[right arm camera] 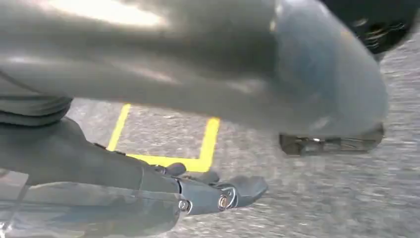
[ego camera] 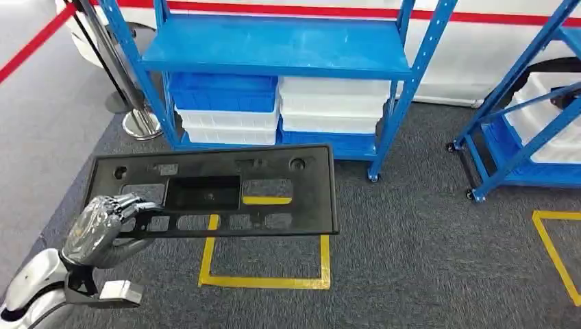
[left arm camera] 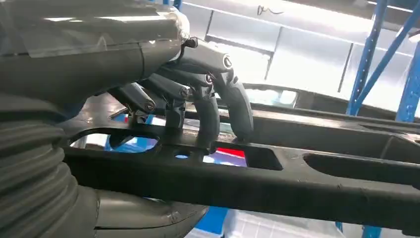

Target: Take the parts from the cabinet and place them on the table.

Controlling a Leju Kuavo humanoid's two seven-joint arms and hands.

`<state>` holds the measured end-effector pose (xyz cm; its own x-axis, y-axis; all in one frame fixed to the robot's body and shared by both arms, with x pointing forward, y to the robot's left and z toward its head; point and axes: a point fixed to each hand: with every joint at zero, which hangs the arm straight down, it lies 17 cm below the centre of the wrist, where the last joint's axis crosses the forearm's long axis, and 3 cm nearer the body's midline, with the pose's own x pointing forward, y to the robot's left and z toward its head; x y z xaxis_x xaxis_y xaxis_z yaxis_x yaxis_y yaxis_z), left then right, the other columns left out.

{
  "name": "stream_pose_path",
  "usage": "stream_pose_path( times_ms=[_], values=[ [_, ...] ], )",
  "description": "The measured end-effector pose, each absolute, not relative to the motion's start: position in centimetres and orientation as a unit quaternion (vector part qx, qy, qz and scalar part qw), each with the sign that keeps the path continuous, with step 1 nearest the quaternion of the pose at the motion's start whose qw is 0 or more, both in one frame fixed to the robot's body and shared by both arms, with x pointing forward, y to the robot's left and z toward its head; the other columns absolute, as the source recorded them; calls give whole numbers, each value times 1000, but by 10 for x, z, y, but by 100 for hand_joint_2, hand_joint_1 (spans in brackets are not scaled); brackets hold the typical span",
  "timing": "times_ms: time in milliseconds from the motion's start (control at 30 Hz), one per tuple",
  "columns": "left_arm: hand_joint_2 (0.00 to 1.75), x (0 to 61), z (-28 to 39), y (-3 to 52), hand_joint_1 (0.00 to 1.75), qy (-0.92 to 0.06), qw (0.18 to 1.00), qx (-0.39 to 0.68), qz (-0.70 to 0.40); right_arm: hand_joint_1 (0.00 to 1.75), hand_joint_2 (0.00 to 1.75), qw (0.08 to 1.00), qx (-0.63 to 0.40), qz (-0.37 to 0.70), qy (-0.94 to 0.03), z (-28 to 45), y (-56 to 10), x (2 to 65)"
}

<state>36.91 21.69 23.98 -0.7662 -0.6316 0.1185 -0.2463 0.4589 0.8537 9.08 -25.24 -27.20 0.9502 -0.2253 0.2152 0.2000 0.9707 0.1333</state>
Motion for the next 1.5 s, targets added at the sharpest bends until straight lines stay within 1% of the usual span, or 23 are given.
stream_pose_path(
  times_ms=[500,700,1500],
  values=[
    [175,367,235,219,175,-826,225,261,-447,0,0,985,60,-111,-120,-271,-251,95],
    [175,373,218,218,175,-806,258,252,-469,0,0,985,60,-112,-120,-271,-251,94],
    [175,369,211,221,175,-803,267,250,-471,0,0,983,65,-108,-130,-270,-251,91]
  ],
)
